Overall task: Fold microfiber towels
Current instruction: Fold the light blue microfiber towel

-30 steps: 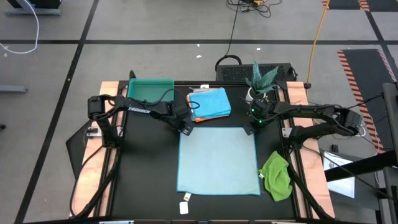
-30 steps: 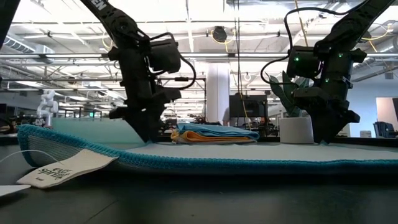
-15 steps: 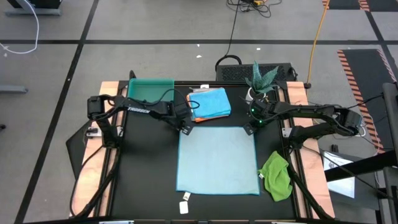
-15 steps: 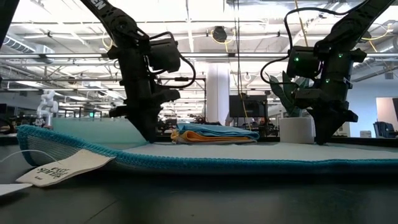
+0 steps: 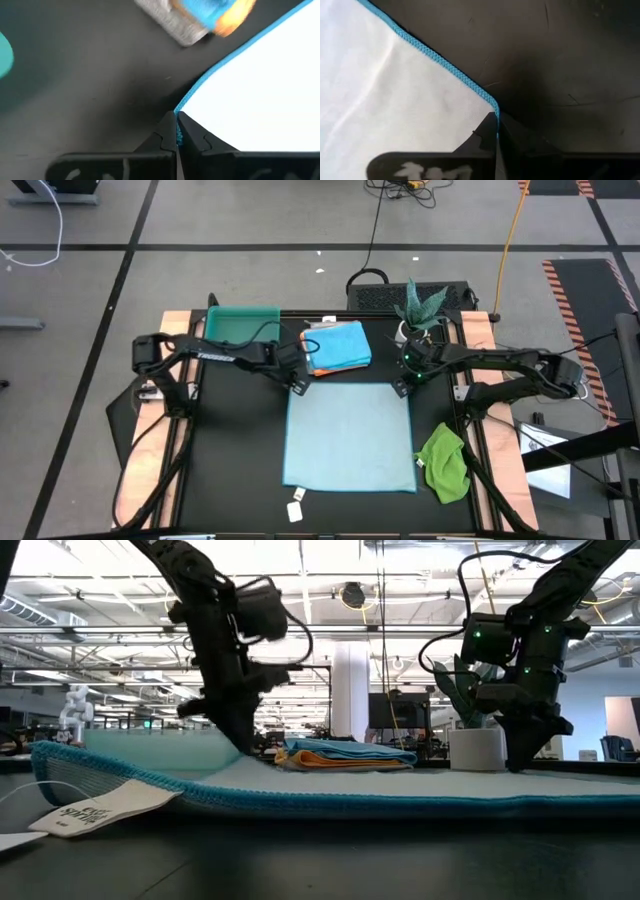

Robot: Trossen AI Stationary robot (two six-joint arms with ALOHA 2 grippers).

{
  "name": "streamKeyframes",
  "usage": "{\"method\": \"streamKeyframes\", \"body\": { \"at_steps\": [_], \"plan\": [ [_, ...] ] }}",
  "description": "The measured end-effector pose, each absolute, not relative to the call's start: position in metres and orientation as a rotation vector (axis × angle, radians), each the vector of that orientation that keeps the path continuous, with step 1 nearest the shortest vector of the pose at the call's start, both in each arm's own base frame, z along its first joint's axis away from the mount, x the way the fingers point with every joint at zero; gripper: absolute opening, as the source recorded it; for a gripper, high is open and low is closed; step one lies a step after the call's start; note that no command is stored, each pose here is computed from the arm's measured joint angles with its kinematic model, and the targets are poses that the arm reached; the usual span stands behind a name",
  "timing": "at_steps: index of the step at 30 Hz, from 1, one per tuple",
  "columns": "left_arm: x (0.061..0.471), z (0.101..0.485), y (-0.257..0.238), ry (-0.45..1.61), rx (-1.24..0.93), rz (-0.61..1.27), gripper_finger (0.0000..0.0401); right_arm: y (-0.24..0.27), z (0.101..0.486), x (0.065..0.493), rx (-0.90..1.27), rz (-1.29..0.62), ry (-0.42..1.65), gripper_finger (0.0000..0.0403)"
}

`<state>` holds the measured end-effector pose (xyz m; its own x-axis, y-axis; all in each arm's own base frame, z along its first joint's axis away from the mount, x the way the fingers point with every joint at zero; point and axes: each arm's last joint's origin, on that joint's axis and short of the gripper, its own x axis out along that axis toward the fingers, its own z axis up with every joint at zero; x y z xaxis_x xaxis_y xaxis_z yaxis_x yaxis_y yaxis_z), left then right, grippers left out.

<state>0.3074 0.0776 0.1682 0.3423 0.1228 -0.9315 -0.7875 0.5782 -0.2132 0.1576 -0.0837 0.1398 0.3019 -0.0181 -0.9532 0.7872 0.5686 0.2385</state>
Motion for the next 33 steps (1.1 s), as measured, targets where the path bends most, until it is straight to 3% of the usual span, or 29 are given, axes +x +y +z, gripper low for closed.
{"method": "streamKeyframes", "body": {
  "at_steps": [14, 28, 33],
  "plan": [
    [0.301, 0.187, 0.059, 1.035, -0.713, 0.7, 0.0001, -0.07, 0.173, 0.148, 0.805, -0.578, 0.957, 0.0],
    [0.301, 0.189, 0.032, 1.065, -0.708, 0.663, 0.0, -0.031, 0.2, 0.162, 0.693, -0.519, 0.924, 0.0],
    [0.291, 0.207, 0.016, 1.039, -0.685, 0.668, 0.0, -0.019, 0.216, 0.165, 0.663, -0.503, 0.937, 0.0]
  ]
}}
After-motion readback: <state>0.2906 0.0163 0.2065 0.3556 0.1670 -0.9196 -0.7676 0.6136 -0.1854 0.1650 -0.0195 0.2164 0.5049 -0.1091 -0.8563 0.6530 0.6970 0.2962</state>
